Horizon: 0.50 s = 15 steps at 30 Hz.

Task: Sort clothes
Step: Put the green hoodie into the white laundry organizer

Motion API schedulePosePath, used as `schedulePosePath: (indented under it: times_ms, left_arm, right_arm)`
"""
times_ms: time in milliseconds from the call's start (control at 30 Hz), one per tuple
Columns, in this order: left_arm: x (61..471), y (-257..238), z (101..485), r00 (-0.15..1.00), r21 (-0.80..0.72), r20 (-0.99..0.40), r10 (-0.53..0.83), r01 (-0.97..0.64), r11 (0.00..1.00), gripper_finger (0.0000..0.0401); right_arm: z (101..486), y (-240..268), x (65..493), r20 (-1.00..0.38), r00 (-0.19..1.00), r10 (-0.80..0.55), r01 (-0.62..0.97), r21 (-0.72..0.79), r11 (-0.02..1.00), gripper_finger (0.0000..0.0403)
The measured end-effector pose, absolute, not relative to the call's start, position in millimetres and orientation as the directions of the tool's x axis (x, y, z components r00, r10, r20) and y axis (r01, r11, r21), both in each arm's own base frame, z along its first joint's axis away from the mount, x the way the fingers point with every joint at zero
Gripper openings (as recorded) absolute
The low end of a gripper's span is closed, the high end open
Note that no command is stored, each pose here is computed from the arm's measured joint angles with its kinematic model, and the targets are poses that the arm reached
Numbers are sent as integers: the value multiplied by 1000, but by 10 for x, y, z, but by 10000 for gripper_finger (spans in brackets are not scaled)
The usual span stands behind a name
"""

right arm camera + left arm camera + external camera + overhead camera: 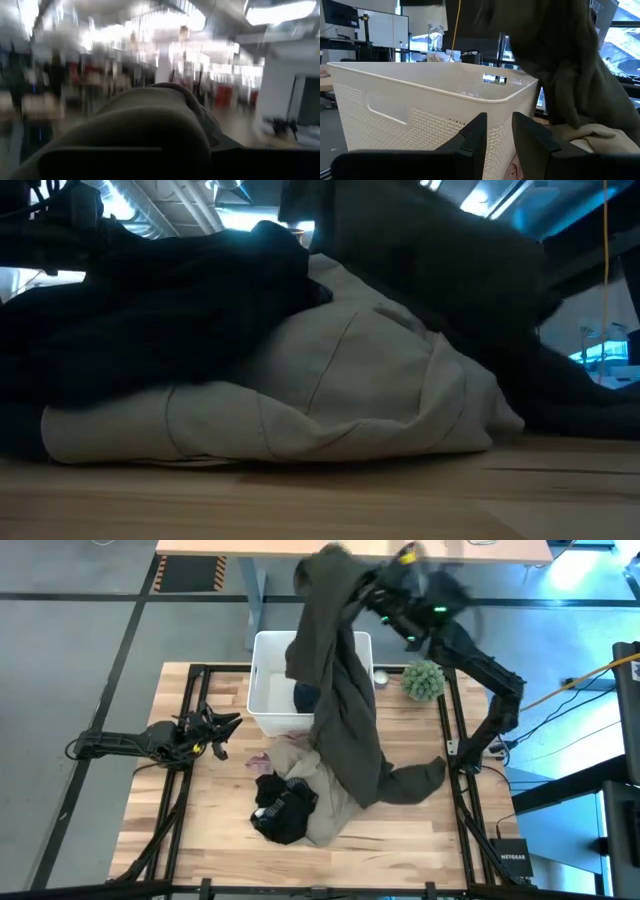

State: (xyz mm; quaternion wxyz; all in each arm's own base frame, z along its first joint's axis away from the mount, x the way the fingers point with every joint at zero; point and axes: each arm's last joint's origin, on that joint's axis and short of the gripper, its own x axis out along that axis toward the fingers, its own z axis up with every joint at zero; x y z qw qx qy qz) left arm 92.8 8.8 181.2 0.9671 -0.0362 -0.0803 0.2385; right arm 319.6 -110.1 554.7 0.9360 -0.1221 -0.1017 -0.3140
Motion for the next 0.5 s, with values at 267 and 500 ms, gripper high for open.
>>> schedulePosePath:
  times_ms: [267,500]
  left_arm:
    - [928,88,1812,873,-111,138,467,-455,884,86]
    - [928,88,1812,873,-145,138,467,-449,882,86]
  right_arm:
    - [4663,-1353,3677,-266,712,-650,570,-322,756,110]
    - [4448,-1247,3611,-481,621,-619,481,-389,786,181]
